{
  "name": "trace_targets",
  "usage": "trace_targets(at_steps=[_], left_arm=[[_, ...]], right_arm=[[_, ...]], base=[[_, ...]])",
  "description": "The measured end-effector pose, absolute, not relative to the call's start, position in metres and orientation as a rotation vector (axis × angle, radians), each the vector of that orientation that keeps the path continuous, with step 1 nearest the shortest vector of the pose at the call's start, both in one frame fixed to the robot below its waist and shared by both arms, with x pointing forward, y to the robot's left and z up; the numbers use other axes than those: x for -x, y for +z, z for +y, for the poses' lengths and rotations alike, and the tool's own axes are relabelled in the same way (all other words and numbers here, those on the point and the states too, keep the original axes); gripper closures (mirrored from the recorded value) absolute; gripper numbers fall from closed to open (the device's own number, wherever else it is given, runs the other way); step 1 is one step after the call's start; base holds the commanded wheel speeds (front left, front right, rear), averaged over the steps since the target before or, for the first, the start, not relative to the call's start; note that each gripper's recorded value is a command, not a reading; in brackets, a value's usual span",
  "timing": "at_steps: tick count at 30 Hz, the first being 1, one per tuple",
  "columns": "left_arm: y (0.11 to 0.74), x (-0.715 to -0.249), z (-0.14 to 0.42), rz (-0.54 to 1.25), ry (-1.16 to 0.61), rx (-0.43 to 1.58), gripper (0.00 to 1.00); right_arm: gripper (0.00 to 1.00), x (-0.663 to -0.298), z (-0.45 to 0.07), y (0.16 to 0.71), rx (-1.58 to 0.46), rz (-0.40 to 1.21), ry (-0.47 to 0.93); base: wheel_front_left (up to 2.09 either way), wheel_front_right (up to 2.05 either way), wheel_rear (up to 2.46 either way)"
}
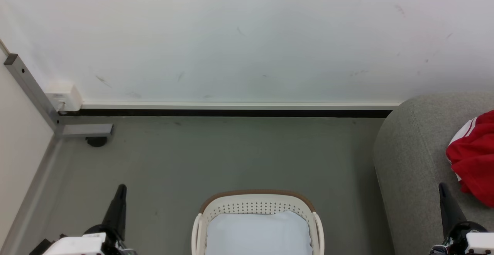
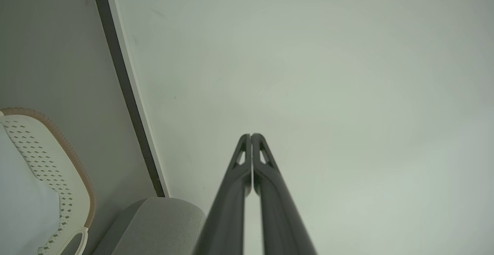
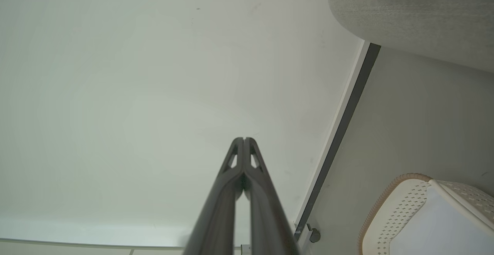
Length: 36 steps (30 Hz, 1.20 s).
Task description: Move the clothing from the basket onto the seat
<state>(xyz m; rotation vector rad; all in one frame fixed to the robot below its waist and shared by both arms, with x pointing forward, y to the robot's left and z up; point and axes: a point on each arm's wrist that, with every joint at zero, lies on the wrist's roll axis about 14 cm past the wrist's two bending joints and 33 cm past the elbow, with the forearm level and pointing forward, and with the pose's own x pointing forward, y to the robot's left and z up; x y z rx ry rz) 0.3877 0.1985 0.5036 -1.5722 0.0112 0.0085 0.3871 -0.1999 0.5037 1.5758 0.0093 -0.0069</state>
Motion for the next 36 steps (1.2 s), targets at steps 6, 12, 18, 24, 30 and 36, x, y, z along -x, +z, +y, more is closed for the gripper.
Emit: trace_targets(at_steps=[6,12,18,24,30,36], left_arm=[[0.5036,-0.3877,0.1985,0.011,0.009,1.572,1.00],[0.5036,-0.3877,0.1985,0.011,0.008,1.572,1.00],[0.5035,-0.3877,0.1985,0.011,0.009,1.572,1.00],[0.5036,-0.3877,0.1985,0.011,0.009,1.572,1.00],[0.5036,-0.3878,0.1986,0.011,0.008,1.572,1.00],[0.5037,-0.3878,0.1986,0.011,0.008,1.572,1.00]], right_arm=[[1.00,-0.3871,-0.1999,0.5037,-1.576,0.009,-0.007],[1.00,-0.3871,-0.2000,0.5037,-1.576,0.009,-0.007],[1.00,-0.3871,-0.2001,0.5037,-1.577,0.009,-0.008],[1.00,-0.3871,-0.2001,0.5037,-1.577,0.008,-0.008],[1.00,-0.3871,-0.2001,0.5037,-1.577,0.008,-0.008],[1.00,-0.3871,-0.2002,0.5037,-1.577,0.008,-0.008]], base=[[0.00,0.00,0.00],[0.00,0.00,0.00],[0.00,0.00,0.00],[0.00,0.00,0.00],[0.00,0.00,0.00],[0.00,0.00,0.00]])
